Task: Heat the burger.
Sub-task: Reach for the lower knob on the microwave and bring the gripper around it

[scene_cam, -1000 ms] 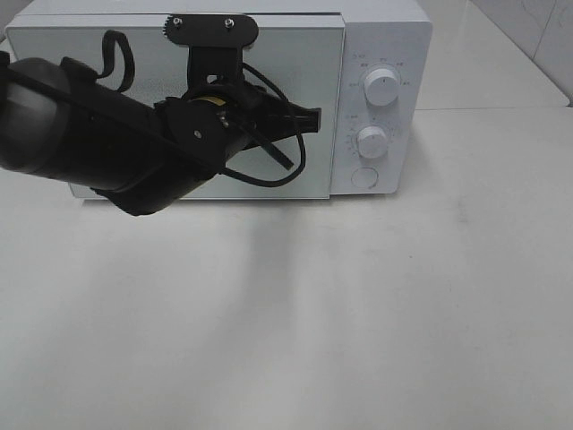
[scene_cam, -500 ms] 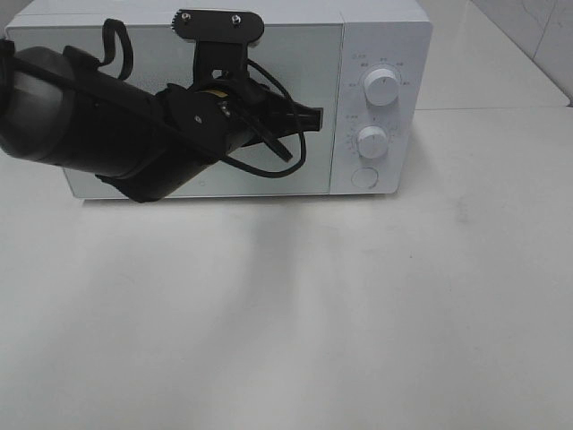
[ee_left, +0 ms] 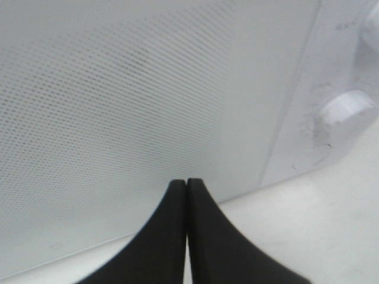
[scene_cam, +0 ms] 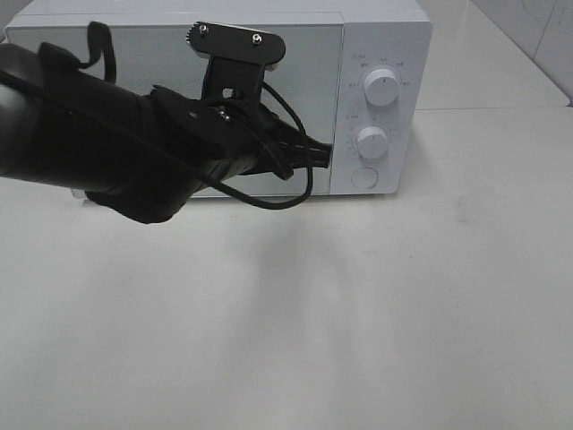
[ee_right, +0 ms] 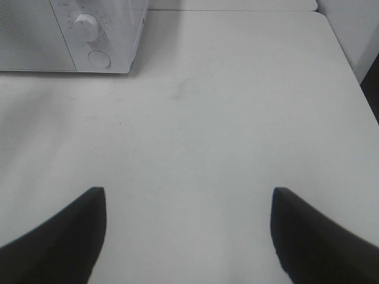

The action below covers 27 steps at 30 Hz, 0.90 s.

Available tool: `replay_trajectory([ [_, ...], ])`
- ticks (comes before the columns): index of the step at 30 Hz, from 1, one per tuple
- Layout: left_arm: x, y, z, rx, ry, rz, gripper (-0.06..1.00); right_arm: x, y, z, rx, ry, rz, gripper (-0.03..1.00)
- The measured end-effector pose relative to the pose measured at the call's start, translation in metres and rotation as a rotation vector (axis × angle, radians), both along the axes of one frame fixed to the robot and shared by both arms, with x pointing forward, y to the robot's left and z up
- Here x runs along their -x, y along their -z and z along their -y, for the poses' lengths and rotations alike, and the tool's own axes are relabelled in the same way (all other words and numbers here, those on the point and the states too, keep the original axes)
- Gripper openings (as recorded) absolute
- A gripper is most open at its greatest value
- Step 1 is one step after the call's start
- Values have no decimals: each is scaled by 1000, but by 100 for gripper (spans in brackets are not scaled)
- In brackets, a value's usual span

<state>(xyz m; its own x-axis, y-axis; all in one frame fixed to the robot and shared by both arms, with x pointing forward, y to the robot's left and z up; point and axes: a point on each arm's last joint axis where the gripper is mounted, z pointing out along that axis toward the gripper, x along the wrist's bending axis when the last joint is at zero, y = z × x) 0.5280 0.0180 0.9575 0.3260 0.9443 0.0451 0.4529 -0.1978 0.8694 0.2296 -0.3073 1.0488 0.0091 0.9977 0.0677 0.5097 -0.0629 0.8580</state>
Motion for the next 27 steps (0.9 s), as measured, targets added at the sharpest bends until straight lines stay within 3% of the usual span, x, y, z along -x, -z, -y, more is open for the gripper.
replay_trajectory([
  [5,9,-2,-4,34,85,-80,4,0,0,0,1,-1,0,74],
  [6,12,-4,-7,55,125,-122,16,0,0,0,1,-1,0,74],
  [7,12,-4,-7,55,125,-122,16,0,0,0,1,-1,0,74],
  [9,16,-5,-17,75,162,-174,42,0,0,0,1,-1,0,74],
  [10,16,-5,-17,75,162,-174,42,0,0,0,1,-1,0,74],
  [11,18,-4,-26,85,184,-214,59,0,0,0,1,-1,0,74],
  [14,24,-1,-40,114,227,-292,75,0,0,0,1,-1,0,74],
  [21,29,-4,-77,148,226,-358,79,0,0,0,1,-1,0,74],
  [23,34,-8,-105,174,221,-403,79,0,0,0,1,-1,0,74],
  [27,37,-12,-128,175,224,-459,79,0,0,0,1,-1,0,74],
])
